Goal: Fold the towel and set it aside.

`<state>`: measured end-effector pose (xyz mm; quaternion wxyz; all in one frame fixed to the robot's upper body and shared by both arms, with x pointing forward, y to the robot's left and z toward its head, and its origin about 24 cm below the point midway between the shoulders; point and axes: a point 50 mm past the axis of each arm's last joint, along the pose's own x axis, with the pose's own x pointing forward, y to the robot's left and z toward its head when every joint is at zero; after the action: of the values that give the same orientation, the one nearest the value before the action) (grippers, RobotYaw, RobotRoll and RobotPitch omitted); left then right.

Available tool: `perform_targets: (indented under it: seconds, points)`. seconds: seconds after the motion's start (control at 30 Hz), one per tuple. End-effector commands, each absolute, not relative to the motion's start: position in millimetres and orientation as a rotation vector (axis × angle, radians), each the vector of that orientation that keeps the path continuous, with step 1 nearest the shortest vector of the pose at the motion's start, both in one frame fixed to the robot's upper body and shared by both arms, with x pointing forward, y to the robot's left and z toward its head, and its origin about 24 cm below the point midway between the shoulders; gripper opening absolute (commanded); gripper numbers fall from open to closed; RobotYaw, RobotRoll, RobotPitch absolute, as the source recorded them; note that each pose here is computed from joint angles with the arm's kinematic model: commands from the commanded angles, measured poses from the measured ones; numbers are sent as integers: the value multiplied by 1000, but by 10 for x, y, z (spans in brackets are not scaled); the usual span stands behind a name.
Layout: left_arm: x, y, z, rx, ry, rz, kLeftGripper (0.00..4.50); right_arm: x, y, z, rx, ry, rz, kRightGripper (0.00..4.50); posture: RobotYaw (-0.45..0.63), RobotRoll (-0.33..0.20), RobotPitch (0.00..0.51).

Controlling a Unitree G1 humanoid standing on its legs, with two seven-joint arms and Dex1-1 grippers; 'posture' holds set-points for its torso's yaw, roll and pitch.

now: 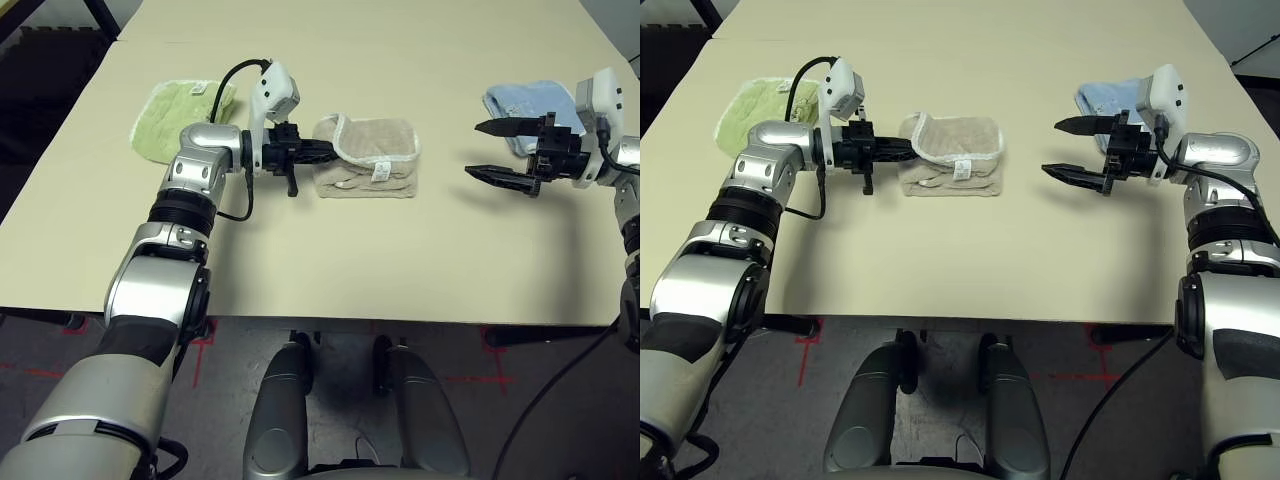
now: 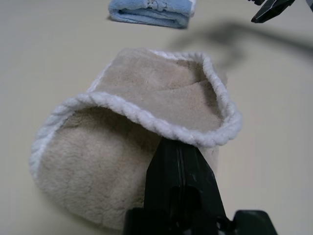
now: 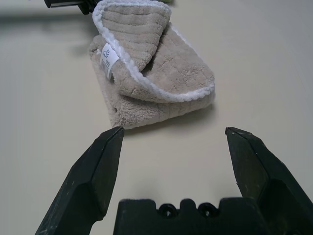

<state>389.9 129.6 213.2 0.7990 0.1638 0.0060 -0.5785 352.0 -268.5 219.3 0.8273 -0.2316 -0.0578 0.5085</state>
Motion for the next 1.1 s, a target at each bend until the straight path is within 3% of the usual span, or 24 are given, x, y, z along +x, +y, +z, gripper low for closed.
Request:
perform_targets:
  seconds: [0.03,0.33,0.73,1.1]
  points:
    - [3926,1189,2257,304,-14,-1251,19,3482,-2763,2193,-493,-124,1057,4500,14,0,267]
    - [3993,814,2508,70,-67,-1226,19,3471,-2776,2179,-493,-130,1046,4500,-3,0,268]
    - [4024,502,2106,148,101,-1139,19,3458,-2836,2241,-501,-145,1004,4500,-31,0,267]
    - [4057,323,2138,97,25,-1002,19,3418,-2866,2231,-507,-136,1009,4500,-47,0,266]
